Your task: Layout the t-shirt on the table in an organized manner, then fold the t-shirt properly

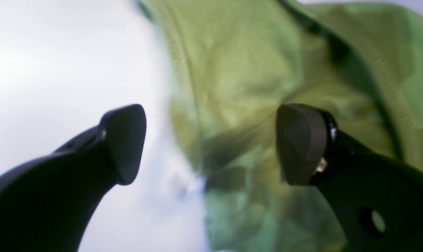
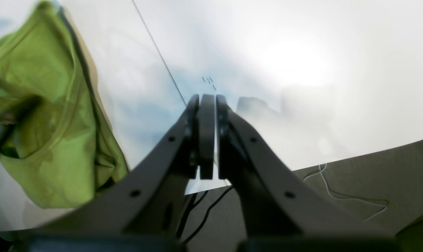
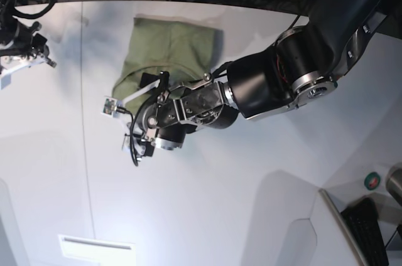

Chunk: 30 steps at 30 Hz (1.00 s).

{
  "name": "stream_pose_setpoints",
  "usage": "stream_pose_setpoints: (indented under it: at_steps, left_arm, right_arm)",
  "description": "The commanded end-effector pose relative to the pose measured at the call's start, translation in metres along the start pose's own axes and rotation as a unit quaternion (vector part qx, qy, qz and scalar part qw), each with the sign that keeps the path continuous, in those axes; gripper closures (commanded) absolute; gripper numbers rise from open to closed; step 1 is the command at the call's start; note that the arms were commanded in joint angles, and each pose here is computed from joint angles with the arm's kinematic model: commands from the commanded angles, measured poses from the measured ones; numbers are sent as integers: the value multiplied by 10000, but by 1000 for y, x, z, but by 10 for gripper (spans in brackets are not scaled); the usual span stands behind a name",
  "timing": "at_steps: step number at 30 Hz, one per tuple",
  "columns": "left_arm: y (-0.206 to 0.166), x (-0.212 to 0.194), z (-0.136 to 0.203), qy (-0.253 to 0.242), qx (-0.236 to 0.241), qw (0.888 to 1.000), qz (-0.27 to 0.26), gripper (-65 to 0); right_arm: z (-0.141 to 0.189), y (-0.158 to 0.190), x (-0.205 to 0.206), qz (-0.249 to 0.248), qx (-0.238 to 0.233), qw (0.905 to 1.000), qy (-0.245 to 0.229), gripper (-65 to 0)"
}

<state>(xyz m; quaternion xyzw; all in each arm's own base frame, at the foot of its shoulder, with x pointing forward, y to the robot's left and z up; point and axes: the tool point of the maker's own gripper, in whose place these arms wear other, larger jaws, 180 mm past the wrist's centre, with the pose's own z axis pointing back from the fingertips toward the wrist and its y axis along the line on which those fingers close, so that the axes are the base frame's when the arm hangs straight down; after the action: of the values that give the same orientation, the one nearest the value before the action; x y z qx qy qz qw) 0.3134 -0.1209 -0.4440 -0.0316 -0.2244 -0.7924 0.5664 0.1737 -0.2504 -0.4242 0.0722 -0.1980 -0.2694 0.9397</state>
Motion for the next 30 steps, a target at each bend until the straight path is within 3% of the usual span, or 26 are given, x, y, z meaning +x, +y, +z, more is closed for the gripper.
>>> stream_pose_setpoints:
  at_steps: [1,3,7,11,12,14,15,18,22,25,27,30]
  left_arm:
    - [23,16,12,-163,239,9995,-120,-556]
    - [31,9,20,60,359,9991,-208,-556]
    - [38,20,33,54,522,9979,-379,-556]
    - [45,25,51,-158,741,9970,-151,-550]
    - [42,24,54,-182,749,9970,-84,-523]
    - [33,25,63,-221,628,9976,-169,-416]
    - [29,21,68,-217,554,9980,-226,-332]
    - [24,7,85,-356,756,9962,264,0]
    - [13,-25,118,-700,1219,9814,1306,0]
    - [-13,-52,149,-724,1566,9656,1947,0]
    - [-42,-70,161,-670,1638,9536,2434,0]
    - [-100,-106,158,-291,1370,9339,3290,0]
  right_arm:
    - [4,1,11,99,19,9998,-175,0]
    - [4,1,11,99,19,9998,-175,0]
    - [5,2,11,103,23,9998,-181,0]
    - [6,1,14,114,15,9997,-225,0]
    - [7,1,15,109,12,9997,-229,0]
    - [7,0,14,118,-2,9997,-218,0]
    - [8,0,14,129,3,9997,-230,0]
    - [20,-4,13,204,-58,9992,-332,0]
    - [52,-32,19,276,-406,9957,-787,0]
    - [69,-63,6,213,-795,9937,-762,0]
    - [80,-86,-3,126,-1088,9917,-680,0]
    - [99,-118,-23,68,-1501,9876,-452,0]
